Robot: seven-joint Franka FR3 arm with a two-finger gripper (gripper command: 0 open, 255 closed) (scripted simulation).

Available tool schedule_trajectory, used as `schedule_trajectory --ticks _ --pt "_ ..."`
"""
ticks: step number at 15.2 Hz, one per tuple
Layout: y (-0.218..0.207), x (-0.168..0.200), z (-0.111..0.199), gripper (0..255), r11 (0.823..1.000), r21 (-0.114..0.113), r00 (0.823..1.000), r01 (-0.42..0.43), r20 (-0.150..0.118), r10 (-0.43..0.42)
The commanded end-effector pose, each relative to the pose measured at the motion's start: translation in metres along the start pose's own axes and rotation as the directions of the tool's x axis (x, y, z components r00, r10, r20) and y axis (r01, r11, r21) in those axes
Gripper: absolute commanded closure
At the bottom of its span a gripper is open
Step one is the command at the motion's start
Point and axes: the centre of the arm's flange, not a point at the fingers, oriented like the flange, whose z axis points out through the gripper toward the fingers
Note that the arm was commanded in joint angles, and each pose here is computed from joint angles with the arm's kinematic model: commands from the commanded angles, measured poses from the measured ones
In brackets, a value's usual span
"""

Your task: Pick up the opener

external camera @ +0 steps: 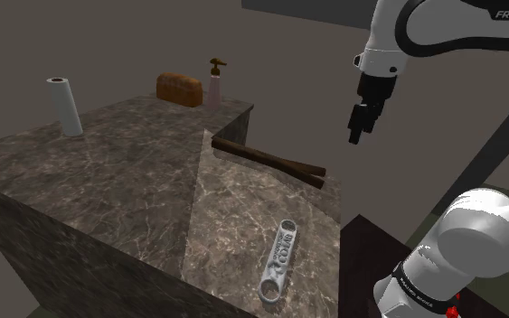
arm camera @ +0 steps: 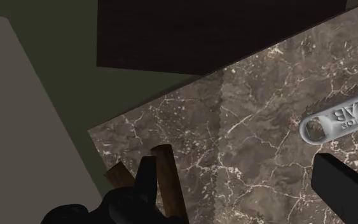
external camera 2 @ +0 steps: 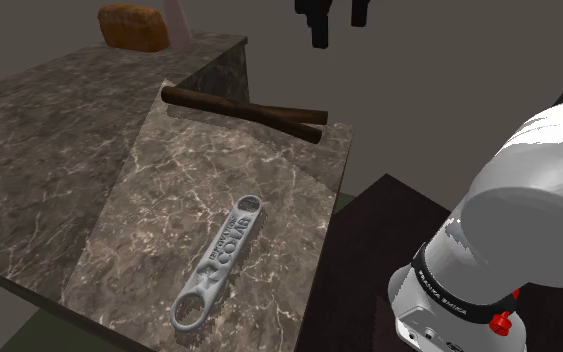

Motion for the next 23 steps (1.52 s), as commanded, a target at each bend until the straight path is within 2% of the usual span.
schedule_trajectory --ticks 1,3,6,9,12,14,17,20,23 --pt "0.000 0.000 0.000 0 1.000 0.000 1.000 0.000 0.000 0.000" --pt "-0.018 -0.009 0.016 0 0.997 0.009 0.997 -0.075 -0.003 0.075" --pt "-0.046 -0.020 0.040 0 0.982 0.022 0.983 -0.186 -0.006 0.186" --pt "-0.075 -0.027 0.064 0 0.955 0.036 0.955 -0.295 -0.007 0.295" --pt "-0.105 -0.031 0.087 0 0.915 0.050 0.916 -0.400 -0.007 0.400" --pt "-0.126 -0.032 0.103 0 0.882 0.059 0.884 -0.467 -0.006 0.468" --pt "-0.157 -0.029 0.126 0 0.824 0.072 0.826 -0.562 -0.003 0.564" --pt "-0.188 -0.024 0.148 0 0.754 0.085 0.757 -0.651 0.002 0.653" --pt "-0.218 -0.015 0.170 0 0.676 0.098 0.679 -0.731 0.007 0.734"
